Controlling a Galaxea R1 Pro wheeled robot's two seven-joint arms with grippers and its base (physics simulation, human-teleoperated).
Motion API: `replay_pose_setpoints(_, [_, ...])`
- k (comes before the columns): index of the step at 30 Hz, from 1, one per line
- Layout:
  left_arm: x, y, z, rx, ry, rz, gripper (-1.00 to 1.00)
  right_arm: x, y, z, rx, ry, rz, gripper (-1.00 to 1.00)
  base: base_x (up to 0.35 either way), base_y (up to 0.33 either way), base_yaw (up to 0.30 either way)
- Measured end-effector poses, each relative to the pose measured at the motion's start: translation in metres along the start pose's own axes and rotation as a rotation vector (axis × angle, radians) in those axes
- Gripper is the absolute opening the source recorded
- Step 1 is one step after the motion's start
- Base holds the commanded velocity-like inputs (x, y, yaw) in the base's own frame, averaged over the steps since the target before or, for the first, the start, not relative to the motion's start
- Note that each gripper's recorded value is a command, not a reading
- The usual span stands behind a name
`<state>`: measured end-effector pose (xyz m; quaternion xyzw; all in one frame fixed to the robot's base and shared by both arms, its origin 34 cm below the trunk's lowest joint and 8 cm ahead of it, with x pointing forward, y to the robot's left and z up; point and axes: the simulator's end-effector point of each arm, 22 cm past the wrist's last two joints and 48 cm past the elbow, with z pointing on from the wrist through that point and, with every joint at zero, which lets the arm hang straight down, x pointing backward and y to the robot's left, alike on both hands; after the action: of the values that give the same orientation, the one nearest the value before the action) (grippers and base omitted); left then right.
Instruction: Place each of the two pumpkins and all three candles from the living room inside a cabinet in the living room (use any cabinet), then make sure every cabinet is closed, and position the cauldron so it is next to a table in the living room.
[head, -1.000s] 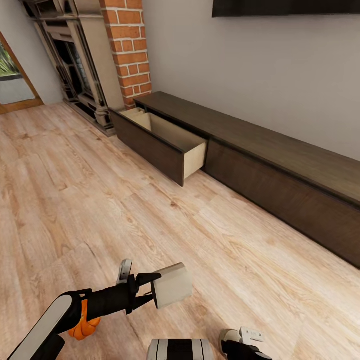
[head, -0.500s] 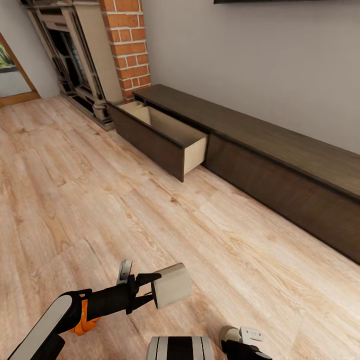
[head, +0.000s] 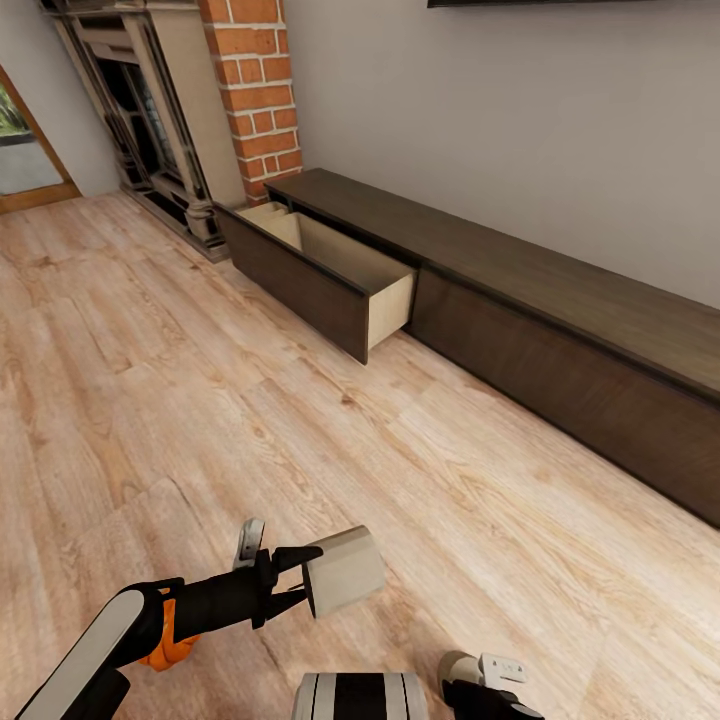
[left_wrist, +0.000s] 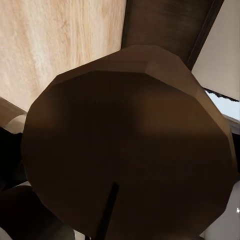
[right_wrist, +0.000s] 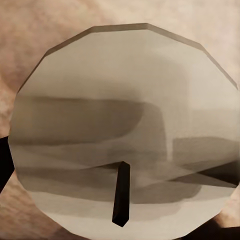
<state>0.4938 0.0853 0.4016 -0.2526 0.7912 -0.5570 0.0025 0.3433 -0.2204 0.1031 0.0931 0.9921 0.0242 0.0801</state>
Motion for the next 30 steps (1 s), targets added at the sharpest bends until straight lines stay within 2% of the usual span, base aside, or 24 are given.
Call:
replay_pose_setpoints(7, [0.0,0.0,0.0,0.0,0.0,0.0,-1.0,0.0,0.0,0.0,0.0,0.0,0.001,-1.0,0.0,0.0,0.0])
replay_pose_setpoints(30, [0.004,-0.039,-0.014,0.036,-0.026,0.083,-1.0,-0.039,0.007,-0.022,-0.014,-0.092,-0.004,-1.0,0.0,0.0,0.0])
